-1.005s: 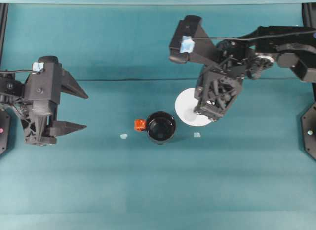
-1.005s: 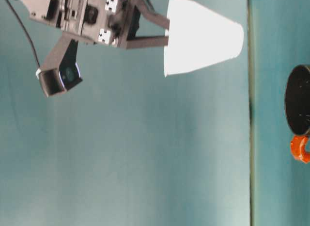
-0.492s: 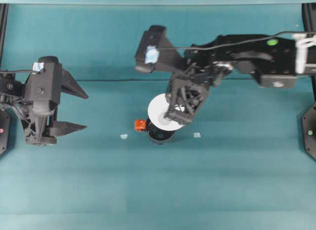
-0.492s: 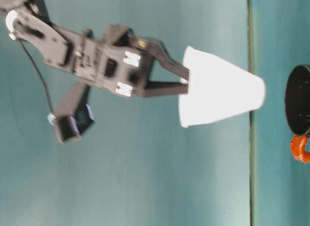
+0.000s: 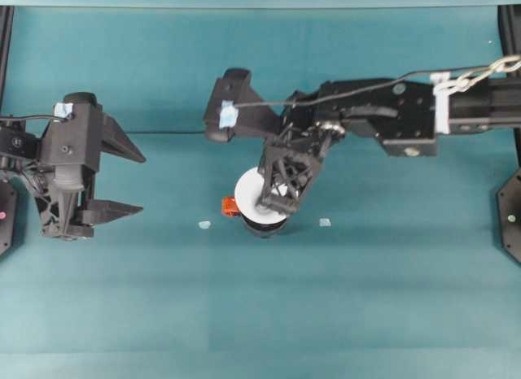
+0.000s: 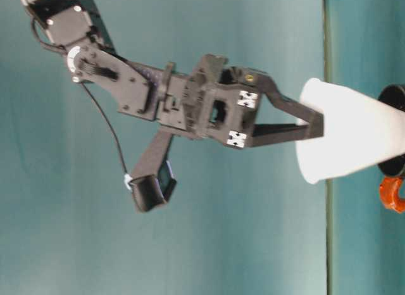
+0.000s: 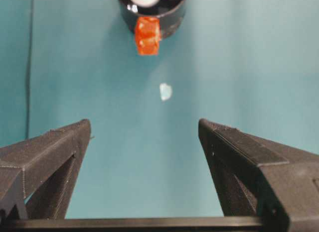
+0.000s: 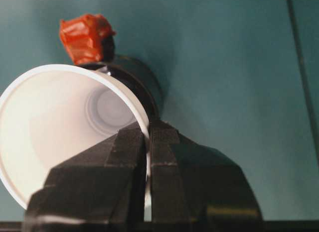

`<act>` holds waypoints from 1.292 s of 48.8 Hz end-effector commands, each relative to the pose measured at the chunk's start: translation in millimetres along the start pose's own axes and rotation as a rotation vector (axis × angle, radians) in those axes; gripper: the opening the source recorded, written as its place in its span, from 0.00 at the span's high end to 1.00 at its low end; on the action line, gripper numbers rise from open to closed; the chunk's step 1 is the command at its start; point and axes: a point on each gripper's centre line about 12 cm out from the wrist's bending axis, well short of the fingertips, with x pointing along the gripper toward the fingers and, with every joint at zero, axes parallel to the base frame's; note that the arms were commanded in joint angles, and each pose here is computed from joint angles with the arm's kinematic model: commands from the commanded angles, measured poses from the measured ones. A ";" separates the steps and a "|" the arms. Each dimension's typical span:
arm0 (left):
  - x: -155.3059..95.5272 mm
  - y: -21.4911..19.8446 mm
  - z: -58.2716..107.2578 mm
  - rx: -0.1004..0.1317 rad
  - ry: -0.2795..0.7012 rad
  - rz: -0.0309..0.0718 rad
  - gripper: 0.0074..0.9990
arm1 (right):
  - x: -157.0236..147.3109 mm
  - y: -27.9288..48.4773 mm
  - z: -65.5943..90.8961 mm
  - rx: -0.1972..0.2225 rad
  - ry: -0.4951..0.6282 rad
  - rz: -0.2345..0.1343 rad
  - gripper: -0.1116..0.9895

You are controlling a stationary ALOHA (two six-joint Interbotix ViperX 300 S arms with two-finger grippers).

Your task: Put the paper cup into the moved red handle cup holder.

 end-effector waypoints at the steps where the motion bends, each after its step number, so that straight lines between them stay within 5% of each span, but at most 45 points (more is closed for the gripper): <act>1: -2.9 -0.4 5.6 0.002 -0.022 0.000 0.04 | 1.6 5.4 1.1 -0.019 -0.015 0.006 0.99; 42: -2.9 -0.4 5.8 0.002 -0.023 0.000 0.04 | 11.1 7.9 -3.4 -0.019 -0.004 0.010 0.93; 47: -2.6 0.0 5.0 0.001 -0.020 0.001 0.04 | 9.9 11.0 -3.4 -0.021 -0.003 0.014 0.82; 60: -2.9 -0.4 5.6 0.003 -0.022 0.000 0.04 | 6.3 13.3 0.9 -0.024 -0.025 0.014 0.15; 63: -2.6 -0.5 5.0 0.002 -0.020 -0.001 0.04 | 5.6 13.4 1.4 -0.024 -0.030 0.014 0.10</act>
